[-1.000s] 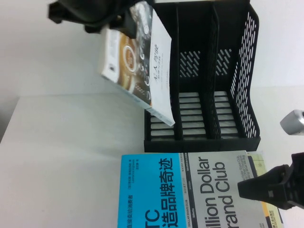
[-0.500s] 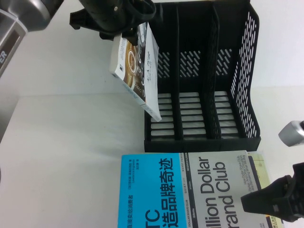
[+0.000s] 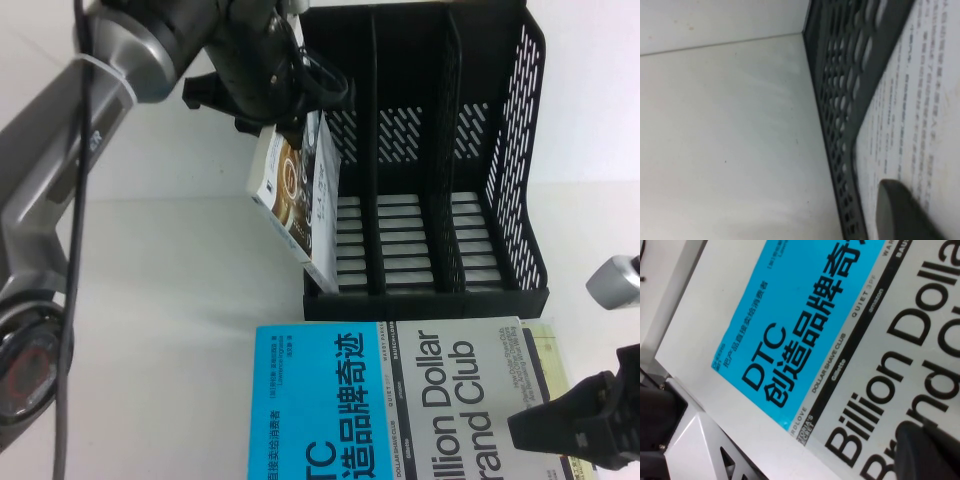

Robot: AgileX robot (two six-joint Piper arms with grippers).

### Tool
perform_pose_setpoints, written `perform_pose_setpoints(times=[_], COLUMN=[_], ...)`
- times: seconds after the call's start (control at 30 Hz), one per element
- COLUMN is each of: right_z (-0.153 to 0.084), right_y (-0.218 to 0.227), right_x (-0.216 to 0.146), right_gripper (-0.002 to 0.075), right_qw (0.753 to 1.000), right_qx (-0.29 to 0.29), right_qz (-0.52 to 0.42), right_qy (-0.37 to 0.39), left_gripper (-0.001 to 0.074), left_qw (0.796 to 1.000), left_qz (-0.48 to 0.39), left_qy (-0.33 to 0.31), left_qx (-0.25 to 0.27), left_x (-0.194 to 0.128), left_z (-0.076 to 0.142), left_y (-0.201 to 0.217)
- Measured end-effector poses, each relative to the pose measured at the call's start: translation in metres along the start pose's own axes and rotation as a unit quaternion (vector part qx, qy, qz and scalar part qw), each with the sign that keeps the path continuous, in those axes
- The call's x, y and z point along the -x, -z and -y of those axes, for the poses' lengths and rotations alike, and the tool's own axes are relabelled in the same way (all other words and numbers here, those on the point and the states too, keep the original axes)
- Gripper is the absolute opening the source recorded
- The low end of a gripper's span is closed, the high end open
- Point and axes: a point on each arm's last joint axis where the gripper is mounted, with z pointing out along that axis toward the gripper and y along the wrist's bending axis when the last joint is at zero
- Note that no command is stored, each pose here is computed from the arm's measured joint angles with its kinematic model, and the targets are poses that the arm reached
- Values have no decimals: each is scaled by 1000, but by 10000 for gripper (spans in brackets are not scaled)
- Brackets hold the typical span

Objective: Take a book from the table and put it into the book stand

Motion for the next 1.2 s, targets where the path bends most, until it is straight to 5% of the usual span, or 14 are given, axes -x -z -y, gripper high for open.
perform_pose_setpoints(times=[0.2,0.4,0.53,0.63,0.83,1.0,1.2], right_z=[0,0,0,-1,-15,-32,-40], right_y=[0,0,0,2,32,78,127], right_x=[-1,-1,0,0,25,37,2], right_gripper=[-3,-3,-3,-3,-3,-3,-3], right_qw=[1000,1000,1000,1000,993,970,927], right_qx=[1,1,1,-5,-66,-162,-272], right_qz=[-3,-3,-2,2,60,158,249], right_qy=[1,1,1,13,72,92,74], left_gripper=[131,420,477,417,74,9,1], left_qw=[1000,998,997,996,990,973,955], left_qz=[-4,45,65,85,128,171,178], left_qy=[-20,-25,-18,-15,-58,-103,-174], left_qx=[3,21,28,22,-30,-113,-162], left_x=[0,9,13,16,9,-8,-43], left_z=[0,-3,-5,-5,-4,2,19], left_y=[-10,-4,9,32,111,181,224])
